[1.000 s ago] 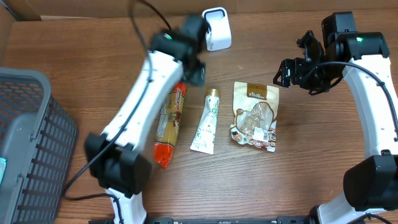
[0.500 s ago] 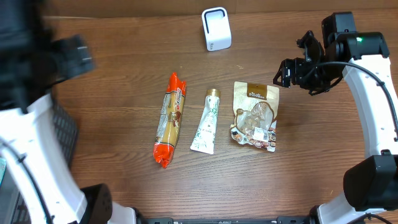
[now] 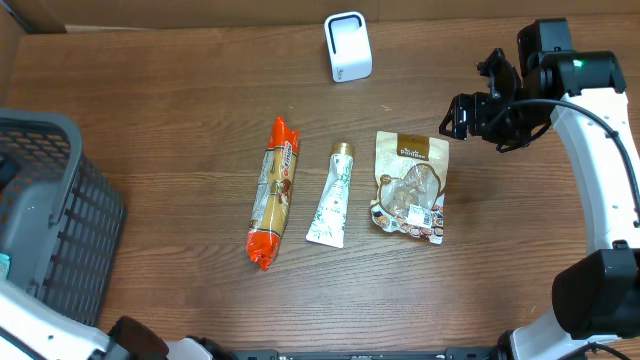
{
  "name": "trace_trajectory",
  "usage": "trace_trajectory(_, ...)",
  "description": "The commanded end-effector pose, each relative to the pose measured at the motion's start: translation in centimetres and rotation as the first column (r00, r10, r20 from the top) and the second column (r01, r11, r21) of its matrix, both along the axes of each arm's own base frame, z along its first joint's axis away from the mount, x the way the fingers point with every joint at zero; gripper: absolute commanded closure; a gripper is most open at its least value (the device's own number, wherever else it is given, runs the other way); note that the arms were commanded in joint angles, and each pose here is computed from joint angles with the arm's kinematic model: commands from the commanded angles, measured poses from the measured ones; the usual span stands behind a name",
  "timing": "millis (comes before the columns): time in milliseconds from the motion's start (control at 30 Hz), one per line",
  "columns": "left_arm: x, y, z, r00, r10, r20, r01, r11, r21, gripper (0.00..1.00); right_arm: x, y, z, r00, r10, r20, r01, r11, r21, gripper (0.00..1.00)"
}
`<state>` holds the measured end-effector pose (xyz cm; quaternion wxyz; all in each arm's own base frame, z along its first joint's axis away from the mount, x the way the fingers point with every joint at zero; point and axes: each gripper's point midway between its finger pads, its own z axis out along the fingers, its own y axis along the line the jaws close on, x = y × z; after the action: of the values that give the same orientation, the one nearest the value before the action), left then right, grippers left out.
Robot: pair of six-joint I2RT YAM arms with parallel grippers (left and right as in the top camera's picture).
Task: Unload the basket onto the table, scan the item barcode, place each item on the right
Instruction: 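Move the left gripper back into the basket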
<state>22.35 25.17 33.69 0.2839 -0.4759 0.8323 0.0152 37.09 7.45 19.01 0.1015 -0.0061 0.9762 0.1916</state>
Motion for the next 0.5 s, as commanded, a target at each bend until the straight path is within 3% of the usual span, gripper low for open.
trace_trajectory(0, -0.2, 0.5, -3.1, 0.997, 0.062, 0.051, -0.054, 0.988, -0.145, 0.00, 0.2, 0.1, -0.2, 1.000, 0.002, 0.002, -0.002, 1.000, -0.002, 0.12)
trace_trajectory(133, -2.6, 3.0, -8.6, 0.974, 0.224, -0.032, -0.226, 0.954, -0.199, 0.00, 0.3, 0.1, -0.1, 1.000, 0.002, 0.006, -0.002, 1.000, -0.002, 0.12)
trace_trajectory(233, -3.8, 4.8, -11.2, 0.948, 0.311, -0.062, -0.317, 0.932, -0.177, 0.00, 0.3, 0.1, -0.2, 1.000, 0.002, 0.005, -0.002, 1.000, -0.002, 0.12)
trace_trajectory(400, -4.5, 8.1, -13.4, 0.959, 0.262, -0.110, -0.262, 0.965, 0.011, 0.00, 0.2, 0.1, -0.2, 1.000, 0.002, 0.005, -0.002, 1.000, -0.002, 0.12)
trace_trajectory(467, -4.3, 9.1, -14.2, 0.974, 0.183, -0.134, -0.171, 0.981, 0.091, 0.00, 0.3, 0.1, -0.1, 1.000, 0.002, 0.006, -0.002, 1.000, -0.002, 0.12)
